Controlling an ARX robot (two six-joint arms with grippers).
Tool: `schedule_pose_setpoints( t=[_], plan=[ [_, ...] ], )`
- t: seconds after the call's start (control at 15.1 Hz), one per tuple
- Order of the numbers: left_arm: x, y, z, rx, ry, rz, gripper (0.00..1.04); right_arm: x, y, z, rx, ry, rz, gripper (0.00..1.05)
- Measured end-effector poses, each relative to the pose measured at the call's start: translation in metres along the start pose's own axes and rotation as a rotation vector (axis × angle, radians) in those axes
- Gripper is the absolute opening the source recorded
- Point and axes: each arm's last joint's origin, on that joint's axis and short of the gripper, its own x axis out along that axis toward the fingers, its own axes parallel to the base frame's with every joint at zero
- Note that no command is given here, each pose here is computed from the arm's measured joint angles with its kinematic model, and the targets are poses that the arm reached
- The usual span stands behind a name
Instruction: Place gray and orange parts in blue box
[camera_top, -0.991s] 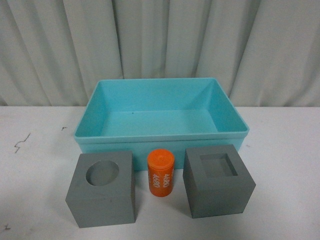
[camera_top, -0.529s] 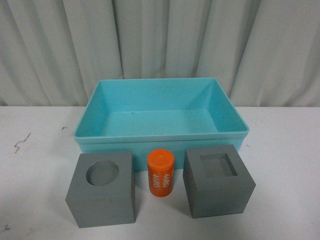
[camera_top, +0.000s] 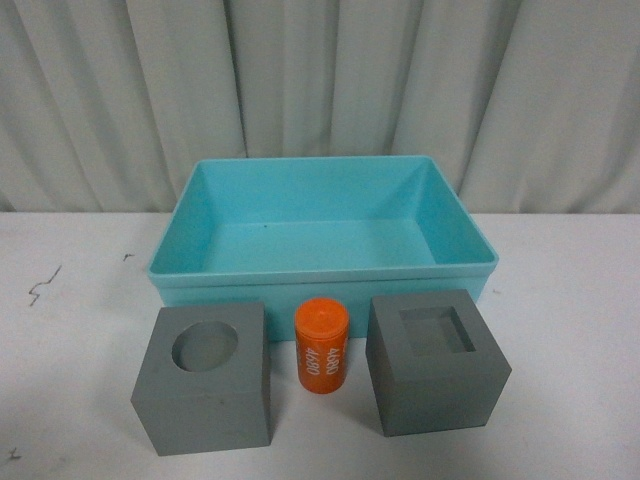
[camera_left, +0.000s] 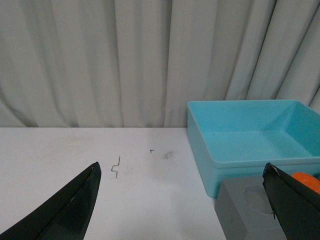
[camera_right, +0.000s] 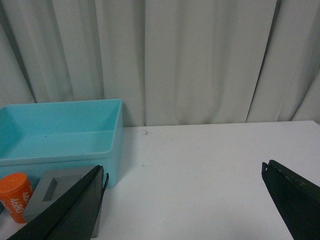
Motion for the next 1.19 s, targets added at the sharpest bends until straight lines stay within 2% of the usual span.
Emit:
schedule_pose_setpoints(
  t=[0.13, 0.2, 0.26, 0.4, 0.46, 0.53, 0.59, 0.66, 0.79, 0.93, 1.19],
  plan=[
    [0.0, 0.0, 0.0, 0.0, 0.0, 0.0, 0.98, 0.0, 0.0, -0.001, 0.003, 0.018, -0.006, 0.98],
    [0.0, 0.0, 0.0, 0.0, 0.0, 0.0, 0.98, 0.003, 0.002, 0.001, 0.005, 0.081, -0.022, 0.98],
    [0.0, 0.0, 0.0, 0.0, 0.0, -0.001, 0.98, 0.017, 0.005, 0.025, 0.01, 0.077, 0.005, 0.98],
    [0.0, 0.0, 0.0, 0.0, 0.001, 0.001, 0.98, 0.052, 0.01, 0.089, 0.028, -0.052, 0.004, 0.98],
    [0.0, 0.0, 0.0, 0.0, 0.0, 0.0, 0.98, 0.076, 0.016, 0.104, 0.057, -0.001, 0.056, 0.98],
    [0.0, 0.0, 0.0, 0.0, 0.0, 0.0, 0.98, 0.1, 0.022, 0.106, 0.082, 0.072, 0.072, 0.98],
    [0.0, 0.0, 0.0, 0.0, 0.0, 0.0, 0.98, 0.143, 0.031, 0.098, 0.148, 0.268, 0.119, 0.98],
    [0.0, 0.0, 0.0, 0.0, 0.0, 0.0, 0.98, 0.194, 0.056, 0.073, 0.241, 0.513, 0.187, 0.98],
    [0.0, 0.0, 0.0, 0.0, 0.0, 0.0, 0.98, 0.206, 0.074, 0.027, 0.211, 0.729, 0.194, 0.98],
    [0.0, 0.0, 0.0, 0.0, 0.0, 0.0, 0.98, 0.212, 0.079, -0.003, 0.201, 0.841, 0.197, 0.98],
    [0.0, 0.0, 0.0, 0.0, 0.0, 0.0, 0.98, 0.222, 0.085, -0.024, 0.196, 0.942, 0.214, 0.98]
  ],
)
